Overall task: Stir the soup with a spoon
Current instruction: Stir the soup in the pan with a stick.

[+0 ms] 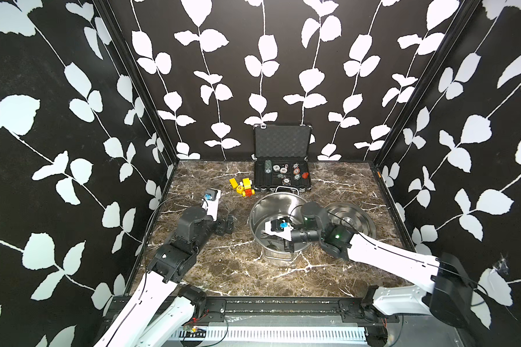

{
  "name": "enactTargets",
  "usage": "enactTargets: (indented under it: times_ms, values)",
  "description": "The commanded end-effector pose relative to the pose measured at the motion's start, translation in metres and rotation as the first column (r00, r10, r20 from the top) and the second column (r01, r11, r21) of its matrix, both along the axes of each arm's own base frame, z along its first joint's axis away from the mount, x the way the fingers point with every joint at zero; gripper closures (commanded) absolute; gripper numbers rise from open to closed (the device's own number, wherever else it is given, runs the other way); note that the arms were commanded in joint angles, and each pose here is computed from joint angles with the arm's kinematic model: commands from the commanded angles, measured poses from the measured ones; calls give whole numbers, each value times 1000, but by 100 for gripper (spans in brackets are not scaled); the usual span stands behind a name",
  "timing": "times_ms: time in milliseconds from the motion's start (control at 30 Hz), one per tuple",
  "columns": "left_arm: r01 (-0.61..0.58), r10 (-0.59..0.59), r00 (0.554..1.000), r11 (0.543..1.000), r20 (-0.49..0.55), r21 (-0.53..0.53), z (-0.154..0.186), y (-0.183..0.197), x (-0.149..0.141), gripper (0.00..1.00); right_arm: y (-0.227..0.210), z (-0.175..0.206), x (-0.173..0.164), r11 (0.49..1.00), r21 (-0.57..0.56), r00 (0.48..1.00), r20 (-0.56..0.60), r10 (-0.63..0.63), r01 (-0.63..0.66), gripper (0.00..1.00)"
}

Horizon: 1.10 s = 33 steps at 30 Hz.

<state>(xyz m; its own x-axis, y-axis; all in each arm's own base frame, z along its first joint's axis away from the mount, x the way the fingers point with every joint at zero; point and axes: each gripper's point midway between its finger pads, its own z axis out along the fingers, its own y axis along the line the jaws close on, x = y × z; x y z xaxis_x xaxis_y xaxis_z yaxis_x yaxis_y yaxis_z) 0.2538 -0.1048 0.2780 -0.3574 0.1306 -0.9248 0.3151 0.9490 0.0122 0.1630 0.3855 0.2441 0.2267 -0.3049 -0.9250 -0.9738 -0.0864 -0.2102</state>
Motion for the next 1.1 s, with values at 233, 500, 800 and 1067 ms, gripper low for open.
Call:
enactTargets:
  times_ms: [233, 500, 800, 1067]
  values:
    - [-18, 18, 1000, 1000, 18, 15, 7, 9, -8, 1, 44, 21, 43, 996, 77, 993, 111, 34, -43, 100]
    - [-30, 29, 999, 999, 23, 28, 7, 13, -10, 1, 41, 18, 91, 993, 119, 996, 87, -20, 10, 100]
    - [-32, 31, 999, 999, 20, 29, 5, 13, -10, 1, -2, 12, 133, 984, 126, 990, 47, -132, 125, 100]
    - [-24, 23, 1000, 999, 16, 29, 5, 10, -7, 1, -48, 5, 147, 969, 107, 975, 13, -224, 221, 100]
